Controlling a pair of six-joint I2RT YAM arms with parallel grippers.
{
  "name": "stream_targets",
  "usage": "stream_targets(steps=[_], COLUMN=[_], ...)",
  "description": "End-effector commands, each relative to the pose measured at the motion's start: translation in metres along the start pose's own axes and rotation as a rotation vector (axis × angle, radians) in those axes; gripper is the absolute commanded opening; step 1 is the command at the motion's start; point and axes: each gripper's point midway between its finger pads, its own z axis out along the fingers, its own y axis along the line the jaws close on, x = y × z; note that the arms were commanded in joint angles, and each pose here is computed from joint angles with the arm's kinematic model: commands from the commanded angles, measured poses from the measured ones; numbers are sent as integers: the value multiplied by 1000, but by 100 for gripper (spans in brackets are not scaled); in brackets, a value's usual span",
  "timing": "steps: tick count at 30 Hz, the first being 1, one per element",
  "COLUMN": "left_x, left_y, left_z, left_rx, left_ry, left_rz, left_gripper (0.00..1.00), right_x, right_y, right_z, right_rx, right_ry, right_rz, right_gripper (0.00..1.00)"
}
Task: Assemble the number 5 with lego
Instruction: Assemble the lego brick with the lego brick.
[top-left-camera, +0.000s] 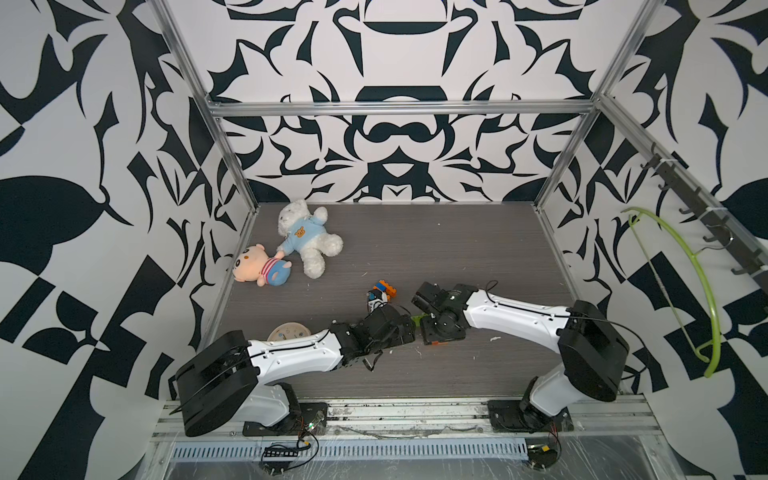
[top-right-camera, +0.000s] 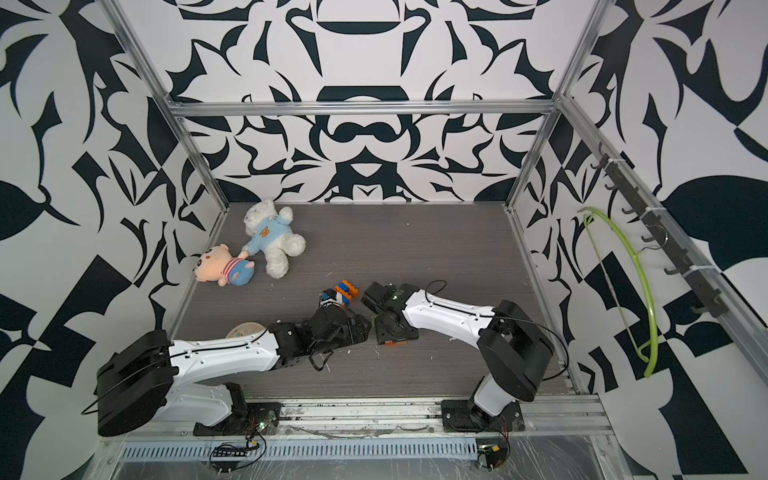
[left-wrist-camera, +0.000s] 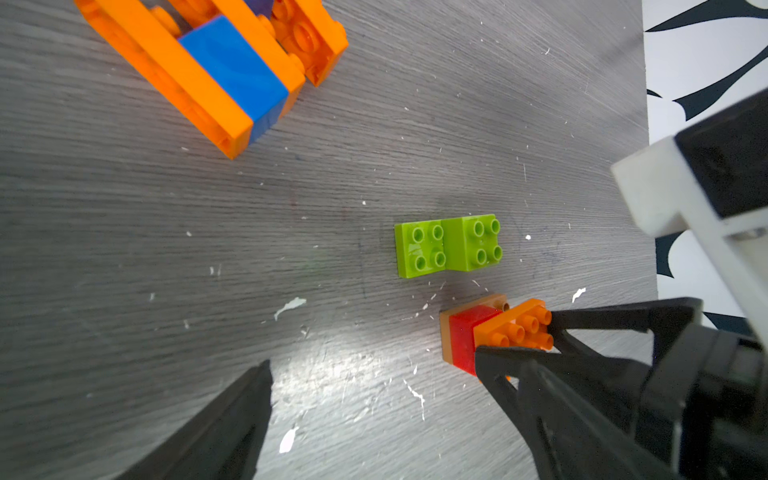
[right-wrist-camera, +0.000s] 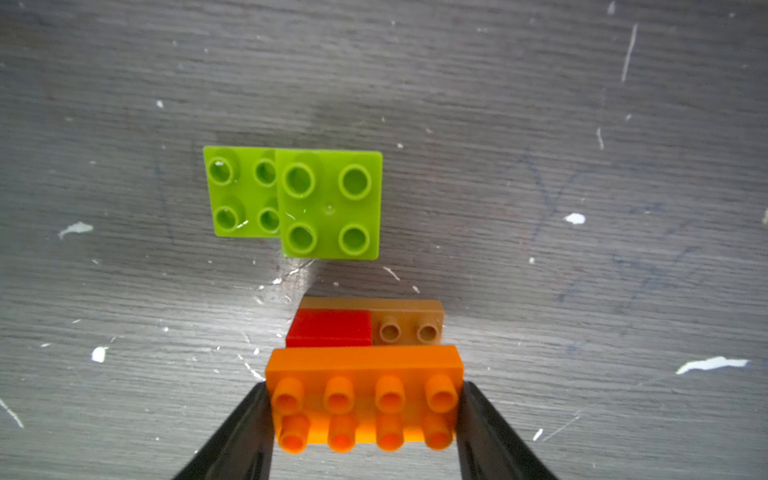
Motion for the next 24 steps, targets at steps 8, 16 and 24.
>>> stream_targets(steps=[8, 16, 24], left_x=[-5, -4, -4], left_y=[2, 3, 0], left_z=[1, 3, 5], left_rx=[-32, -39, -38], left_ry=[-16, -10, -7], left_rz=[3, 5, 9], left_gripper=[99, 99, 99], right_x=[15, 17, 15], right_y=[-11, -14, -14], right_z=[18, 13, 9], right_rx=[83, 79, 66], right_ry=[84, 74, 56], right_rz=[1, 4, 5], right_gripper=[62, 61, 61])
